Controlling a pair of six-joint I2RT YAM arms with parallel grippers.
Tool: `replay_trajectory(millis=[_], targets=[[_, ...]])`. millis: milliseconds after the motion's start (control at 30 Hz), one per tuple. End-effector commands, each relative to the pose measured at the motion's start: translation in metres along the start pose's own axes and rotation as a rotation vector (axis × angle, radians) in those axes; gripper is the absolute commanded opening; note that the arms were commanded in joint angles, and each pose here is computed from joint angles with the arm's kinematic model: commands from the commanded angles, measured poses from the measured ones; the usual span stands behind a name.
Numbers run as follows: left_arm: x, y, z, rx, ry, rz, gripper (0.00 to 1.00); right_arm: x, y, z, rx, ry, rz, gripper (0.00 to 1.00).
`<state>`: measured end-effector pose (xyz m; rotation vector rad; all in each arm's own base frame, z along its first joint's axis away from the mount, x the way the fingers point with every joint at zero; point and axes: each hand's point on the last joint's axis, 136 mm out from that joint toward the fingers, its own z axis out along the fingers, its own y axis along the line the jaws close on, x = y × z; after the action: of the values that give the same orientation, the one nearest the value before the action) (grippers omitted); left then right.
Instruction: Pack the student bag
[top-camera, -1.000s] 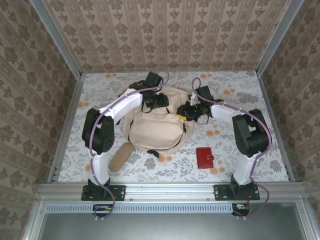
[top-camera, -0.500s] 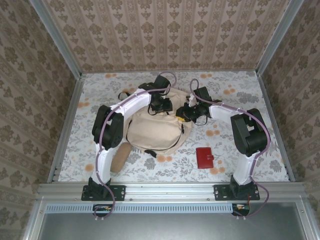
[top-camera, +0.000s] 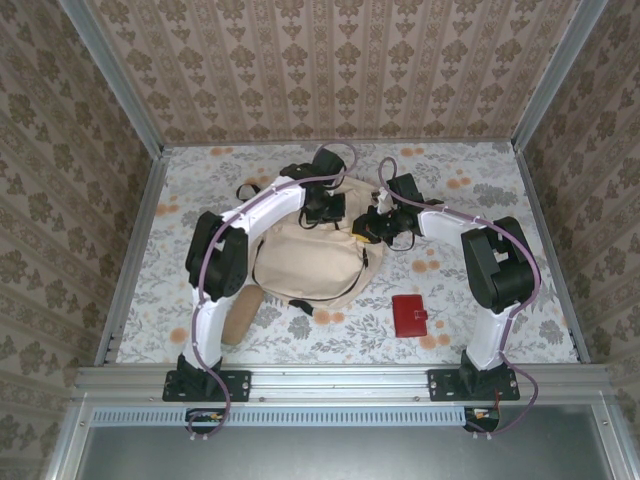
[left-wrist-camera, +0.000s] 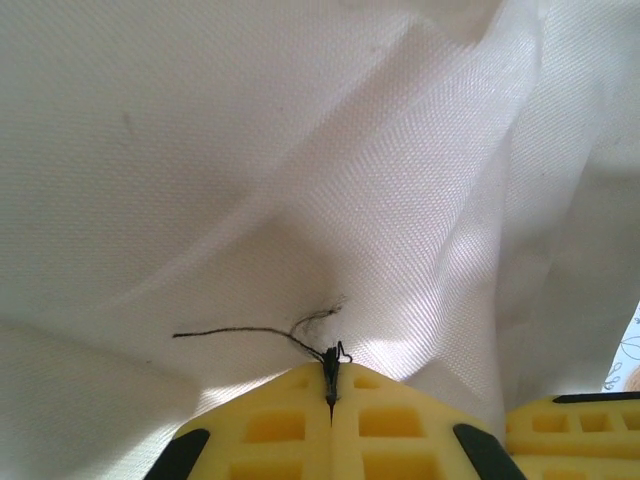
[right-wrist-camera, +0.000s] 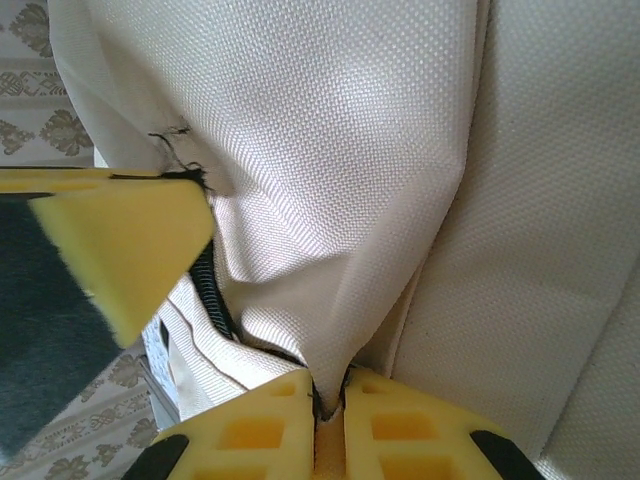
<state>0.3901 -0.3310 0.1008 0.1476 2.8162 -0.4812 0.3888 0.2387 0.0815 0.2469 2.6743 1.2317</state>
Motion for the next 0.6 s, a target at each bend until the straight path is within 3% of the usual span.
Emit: replay_trajectory(millis=[0, 567], targets=[[-0.02, 0.003, -0.049, -0.037, -0.14, 0.055, 0.0, 0.0, 0.012, -0.008, 0.005, -0.025, -0.056, 0.12], [-0.023, 0.094, -0.072, -0.303, -0.22, 0.037, 0.0, -0.008, -0.006, -0.033, 0.174, -0.138, -0.058, 0.02]])
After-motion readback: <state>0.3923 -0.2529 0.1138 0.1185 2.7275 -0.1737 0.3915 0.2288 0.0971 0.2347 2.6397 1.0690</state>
